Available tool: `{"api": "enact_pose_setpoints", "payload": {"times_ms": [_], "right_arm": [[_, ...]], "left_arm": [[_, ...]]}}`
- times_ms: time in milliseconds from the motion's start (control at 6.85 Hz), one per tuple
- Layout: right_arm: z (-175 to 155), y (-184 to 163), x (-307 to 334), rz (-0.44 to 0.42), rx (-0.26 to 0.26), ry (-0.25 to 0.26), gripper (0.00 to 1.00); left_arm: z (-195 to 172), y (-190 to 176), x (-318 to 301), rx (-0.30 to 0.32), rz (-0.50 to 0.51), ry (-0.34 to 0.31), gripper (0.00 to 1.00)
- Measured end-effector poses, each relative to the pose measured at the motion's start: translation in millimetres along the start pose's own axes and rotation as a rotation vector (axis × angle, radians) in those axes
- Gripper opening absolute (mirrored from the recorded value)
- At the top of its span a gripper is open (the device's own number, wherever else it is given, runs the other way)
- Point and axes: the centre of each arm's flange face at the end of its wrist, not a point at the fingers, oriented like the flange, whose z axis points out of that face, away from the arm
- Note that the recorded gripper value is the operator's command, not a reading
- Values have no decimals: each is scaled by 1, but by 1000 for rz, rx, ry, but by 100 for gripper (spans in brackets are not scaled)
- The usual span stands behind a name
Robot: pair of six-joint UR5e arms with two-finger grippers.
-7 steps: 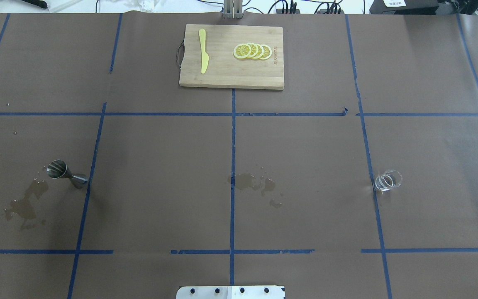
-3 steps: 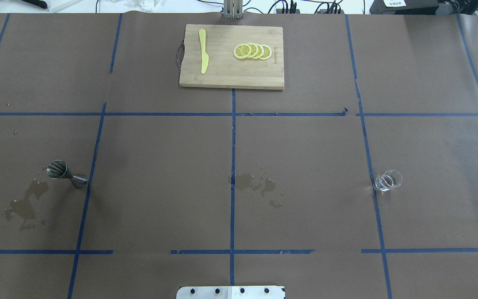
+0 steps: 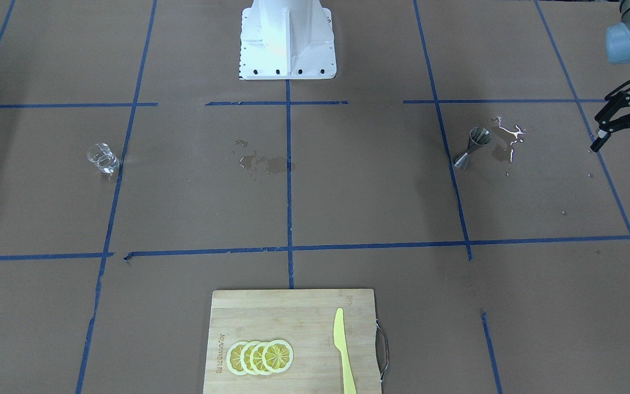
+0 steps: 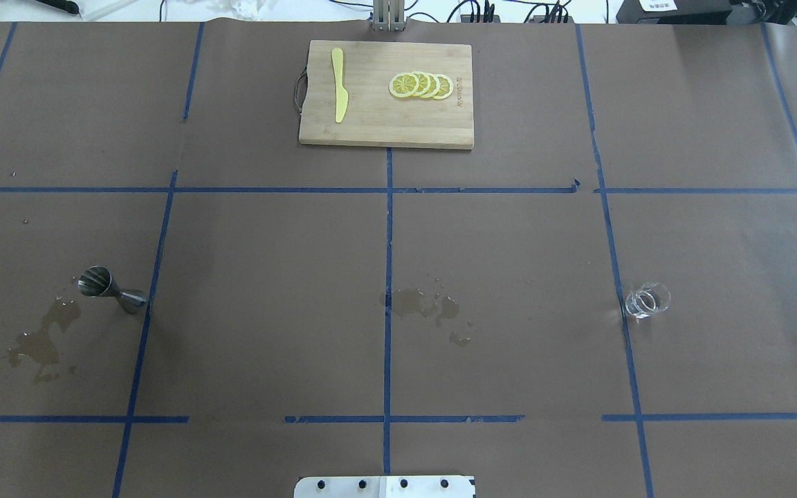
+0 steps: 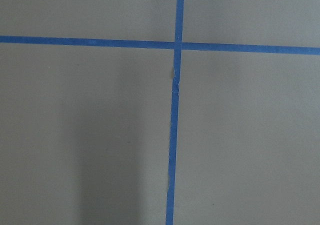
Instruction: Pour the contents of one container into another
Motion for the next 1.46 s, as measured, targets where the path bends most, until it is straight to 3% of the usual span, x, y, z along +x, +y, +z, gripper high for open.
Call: {"api": "enact_pose_setpoints", "payload": {"times_ms": [292,584,876,1168,1460], "right_arm": [[2,0,0,1,-3,-2,100],[3,1,0,0,-6,-5,100],[3,3,1,-1,-9,-8,100],[4,5,1,-1,-11,-9,100],[5,5,2,0,-12,-9,100]], "left_arm": [[22,3,64,95,-107,-30,99],[32,35,108,227,-206,-50,100],[43,66,144,342,-230,-100,94],[53,86,168,390,-222,-137,95],[65,114,198,379,-190,-135,95]]}}
